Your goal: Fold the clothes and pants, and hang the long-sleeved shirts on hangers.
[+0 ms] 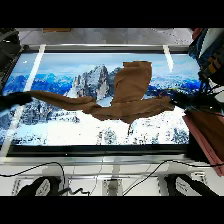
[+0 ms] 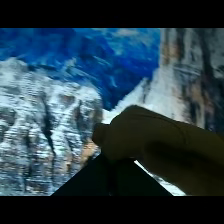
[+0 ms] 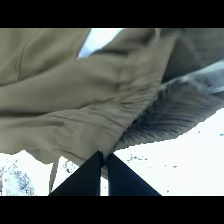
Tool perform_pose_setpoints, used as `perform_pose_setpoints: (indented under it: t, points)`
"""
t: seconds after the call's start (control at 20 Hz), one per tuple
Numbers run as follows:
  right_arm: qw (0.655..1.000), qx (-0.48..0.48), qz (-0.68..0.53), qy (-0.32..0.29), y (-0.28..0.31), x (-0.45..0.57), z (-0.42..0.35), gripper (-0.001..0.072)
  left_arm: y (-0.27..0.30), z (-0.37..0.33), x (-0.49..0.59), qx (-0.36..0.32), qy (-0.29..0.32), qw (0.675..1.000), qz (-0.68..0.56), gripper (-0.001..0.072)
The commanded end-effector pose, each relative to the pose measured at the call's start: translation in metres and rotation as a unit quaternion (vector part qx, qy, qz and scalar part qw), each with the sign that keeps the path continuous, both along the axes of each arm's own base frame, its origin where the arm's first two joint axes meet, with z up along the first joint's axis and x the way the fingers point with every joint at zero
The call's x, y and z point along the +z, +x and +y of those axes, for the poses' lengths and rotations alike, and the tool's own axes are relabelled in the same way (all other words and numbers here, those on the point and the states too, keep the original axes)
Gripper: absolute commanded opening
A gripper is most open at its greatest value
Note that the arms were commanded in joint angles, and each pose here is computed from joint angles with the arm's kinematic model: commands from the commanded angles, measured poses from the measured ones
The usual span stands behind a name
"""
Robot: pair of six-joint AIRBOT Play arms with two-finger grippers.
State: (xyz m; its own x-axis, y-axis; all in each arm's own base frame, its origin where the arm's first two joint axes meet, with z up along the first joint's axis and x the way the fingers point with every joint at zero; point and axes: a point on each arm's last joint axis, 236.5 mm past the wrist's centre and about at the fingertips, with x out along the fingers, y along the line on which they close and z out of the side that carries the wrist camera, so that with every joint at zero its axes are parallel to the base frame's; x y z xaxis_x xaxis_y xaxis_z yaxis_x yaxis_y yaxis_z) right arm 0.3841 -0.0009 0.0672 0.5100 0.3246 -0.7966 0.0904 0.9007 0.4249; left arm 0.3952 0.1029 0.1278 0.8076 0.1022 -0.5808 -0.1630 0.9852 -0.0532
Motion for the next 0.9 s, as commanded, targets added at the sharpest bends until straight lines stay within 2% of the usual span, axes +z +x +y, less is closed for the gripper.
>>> perform_pose_setpoints:
  t: [0.0,0.25,0.55,0.7,0.85]
  points:
    - [0.999,0.017,0.012,-0.031,-0.007,0.019,-0.008,0.0031,-0.016,0.065,0.008,0.073,0.021,0.997,0.008,0.0014]
    - [0.989,0.033,0.083,-0.115,-0.038,-0.003,-0.041,0.0032,-0.037,0.111,-0.024,0.083,0.126,0.984,0.099,0.0012]
    - [0.987,0.016,0.052,-0.152,-0.023,0.005,-0.058,0.0032,-0.023,0.138,0.012,0.092,0.223,0.969,0.048,0.0012]
    - [0.987,0.008,0.021,-0.160,-0.011,0.023,-0.062,0.0032,-0.019,0.141,0.020,0.099,0.219,0.970,0.035,0.0012]
    - [0.987,0.011,0.027,-0.159,-0.013,0.024,-0.061,0.0032,-0.032,0.138,-0.024,0.091,0.184,0.972,0.114,0.0012]
